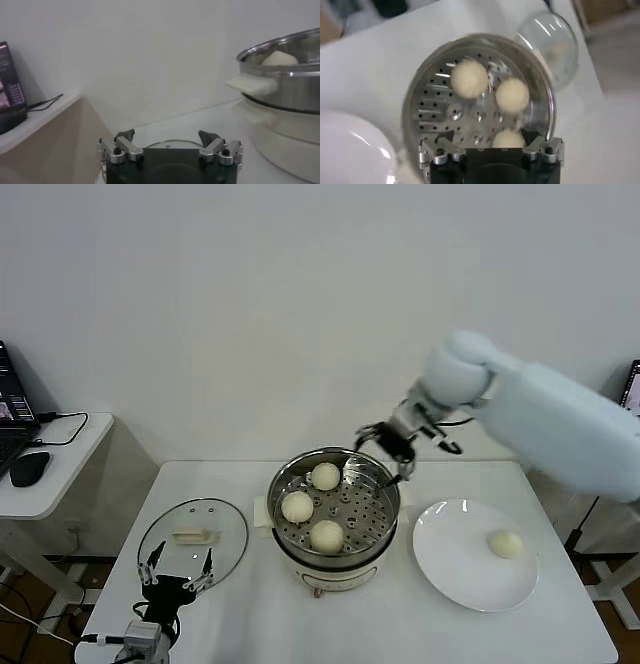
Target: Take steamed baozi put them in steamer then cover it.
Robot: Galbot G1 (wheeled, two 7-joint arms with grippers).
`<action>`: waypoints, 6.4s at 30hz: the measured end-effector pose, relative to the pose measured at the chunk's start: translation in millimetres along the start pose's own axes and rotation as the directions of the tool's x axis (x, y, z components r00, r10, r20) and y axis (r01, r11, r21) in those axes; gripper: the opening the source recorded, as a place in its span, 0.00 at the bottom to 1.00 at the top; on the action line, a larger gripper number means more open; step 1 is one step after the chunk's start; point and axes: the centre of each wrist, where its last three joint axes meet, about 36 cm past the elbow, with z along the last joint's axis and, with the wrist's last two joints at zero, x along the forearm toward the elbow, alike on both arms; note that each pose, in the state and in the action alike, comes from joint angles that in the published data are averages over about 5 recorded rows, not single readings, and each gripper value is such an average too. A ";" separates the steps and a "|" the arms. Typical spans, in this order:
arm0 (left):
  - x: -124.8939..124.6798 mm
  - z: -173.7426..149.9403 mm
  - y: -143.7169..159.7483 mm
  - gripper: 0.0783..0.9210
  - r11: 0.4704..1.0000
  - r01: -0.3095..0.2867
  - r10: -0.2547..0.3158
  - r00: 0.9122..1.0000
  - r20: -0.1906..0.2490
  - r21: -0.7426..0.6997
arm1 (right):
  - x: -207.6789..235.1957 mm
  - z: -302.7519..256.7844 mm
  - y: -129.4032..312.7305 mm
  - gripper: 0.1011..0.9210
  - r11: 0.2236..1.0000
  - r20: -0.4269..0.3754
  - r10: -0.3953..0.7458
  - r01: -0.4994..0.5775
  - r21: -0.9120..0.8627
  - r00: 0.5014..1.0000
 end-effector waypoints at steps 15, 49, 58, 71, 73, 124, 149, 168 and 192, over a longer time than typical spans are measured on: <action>5.7 -0.3 -2.6 0.88 1.000 -0.009 0.009 1.000 -0.009 0.005 | -6.9 118.6 107.5 0.88 0.912 -0.147 -0.049 -0.016 -0.410 0.988; 5.9 17.4 -3.7 0.88 1.000 -0.008 0.007 0.998 -0.062 -0.011 | -125.5 186.6 202.4 0.88 0.888 -0.229 -0.215 0.093 -0.450 0.949; 0.9 21.2 -4.0 0.88 1.000 -0.008 0.007 0.998 -0.068 -0.013 | -145.6 188.5 207.8 0.88 0.886 -0.242 -0.221 0.090 -0.454 0.945; -2.8 24.8 -8.6 0.88 1.000 -0.017 0.016 0.997 -0.075 -0.011 | -161.1 188.5 212.6 0.88 0.881 -0.255 -0.225 0.084 -0.465 0.940; -2.9 25.1 -9.1 0.88 1.000 -0.017 0.017 0.997 -0.077 -0.011 | -163.7 188.0 213.3 0.88 0.880 -0.255 -0.225 0.085 -0.467 0.940; -9.8 10.3 -1.0 0.88 1.000 0.008 -0.010 0.999 -0.049 -0.030 | -39.1 126.4 71.9 0.63 0.877 -0.084 -0.016 -0.027 -0.479 0.996; -8.6 -1.4 7.3 0.88 0.999 0.011 -0.012 0.999 -0.030 -0.039 | -48.3 -14.4 -59.4 0.63 0.918 0.051 -0.131 0.141 -0.371 0.990; -11.9 3.1 5.4 0.88 0.999 0.012 -0.013 0.999 -0.039 -0.030 | -127.7 -41.0 -54.5 0.63 0.900 -0.013 -0.223 0.201 -0.387 0.975; -12.6 6.7 4.6 0.88 0.999 0.010 -0.011 0.999 -0.047 -0.034 | -153.2 -41.7 -44.1 0.87 0.883 -0.045 -0.215 0.174 -0.436 0.976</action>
